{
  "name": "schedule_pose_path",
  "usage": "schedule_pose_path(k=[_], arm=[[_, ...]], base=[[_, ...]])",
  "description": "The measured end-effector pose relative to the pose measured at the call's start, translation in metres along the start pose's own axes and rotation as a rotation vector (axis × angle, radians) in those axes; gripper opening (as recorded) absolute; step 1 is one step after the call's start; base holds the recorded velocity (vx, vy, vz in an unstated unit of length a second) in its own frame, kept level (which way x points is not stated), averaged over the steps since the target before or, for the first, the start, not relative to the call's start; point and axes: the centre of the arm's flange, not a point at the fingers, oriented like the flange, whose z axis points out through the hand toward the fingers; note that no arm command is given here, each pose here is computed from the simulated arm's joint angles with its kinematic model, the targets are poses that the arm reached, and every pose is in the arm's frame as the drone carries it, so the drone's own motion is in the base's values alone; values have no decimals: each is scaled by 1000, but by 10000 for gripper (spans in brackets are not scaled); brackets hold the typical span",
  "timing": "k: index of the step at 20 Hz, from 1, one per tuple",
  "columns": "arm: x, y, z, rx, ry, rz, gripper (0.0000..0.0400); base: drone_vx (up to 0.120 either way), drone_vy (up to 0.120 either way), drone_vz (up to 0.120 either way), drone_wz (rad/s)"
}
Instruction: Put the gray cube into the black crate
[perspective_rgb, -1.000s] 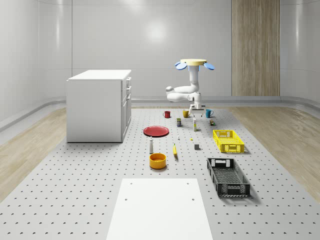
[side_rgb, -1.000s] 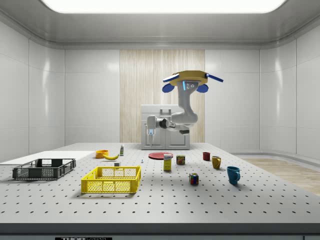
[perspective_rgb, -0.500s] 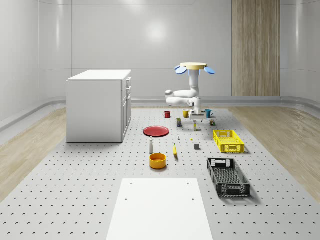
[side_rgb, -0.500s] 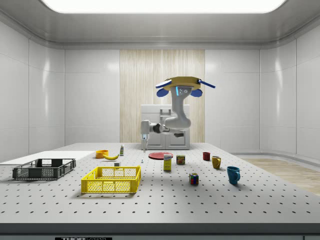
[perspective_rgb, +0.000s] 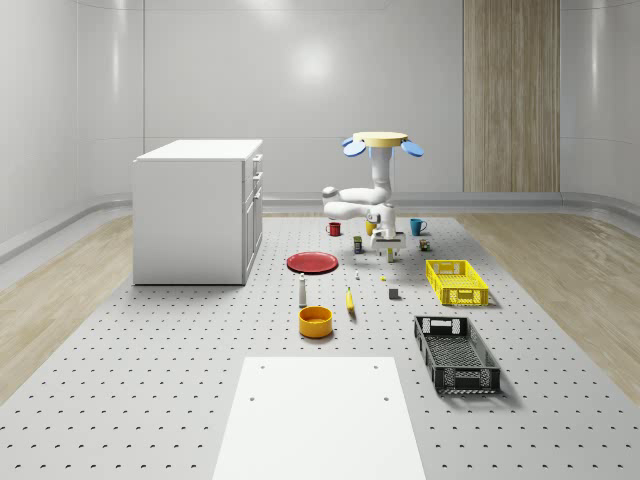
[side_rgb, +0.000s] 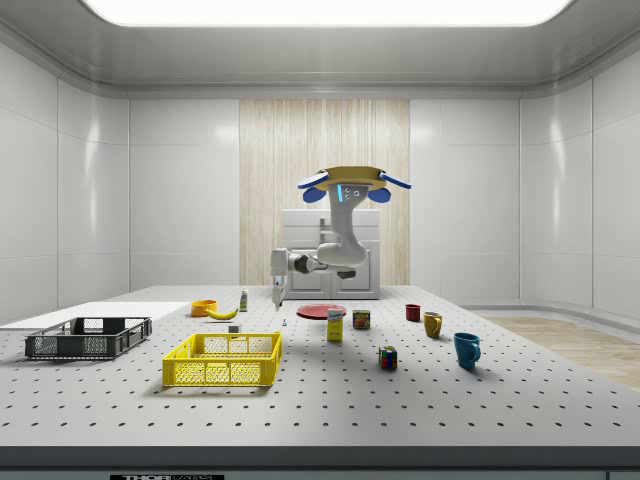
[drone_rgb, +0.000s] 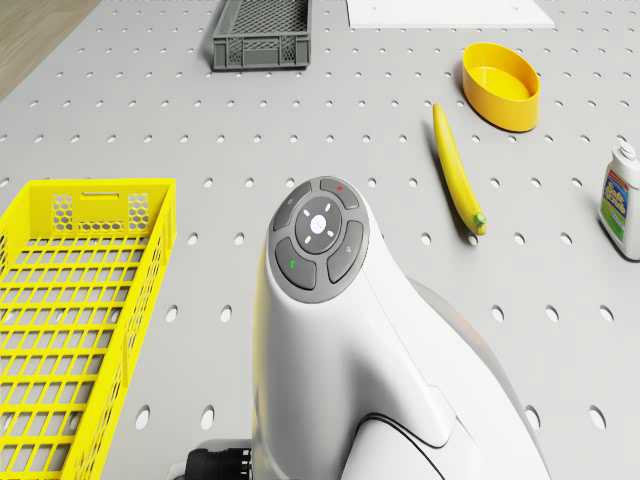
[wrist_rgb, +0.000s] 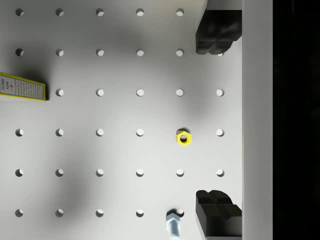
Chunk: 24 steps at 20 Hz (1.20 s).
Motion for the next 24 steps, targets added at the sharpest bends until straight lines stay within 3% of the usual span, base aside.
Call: schedule_pose_path(k=[10, 18, 24], arm=[[0, 0, 0, 0, 0, 0, 400], [0, 0, 0, 0, 0, 0, 400], [0, 0, 0, 0, 0, 0, 400]], base=[[120, 24, 0, 0], [120, 0, -110, 0], [120, -7, 0, 0]])
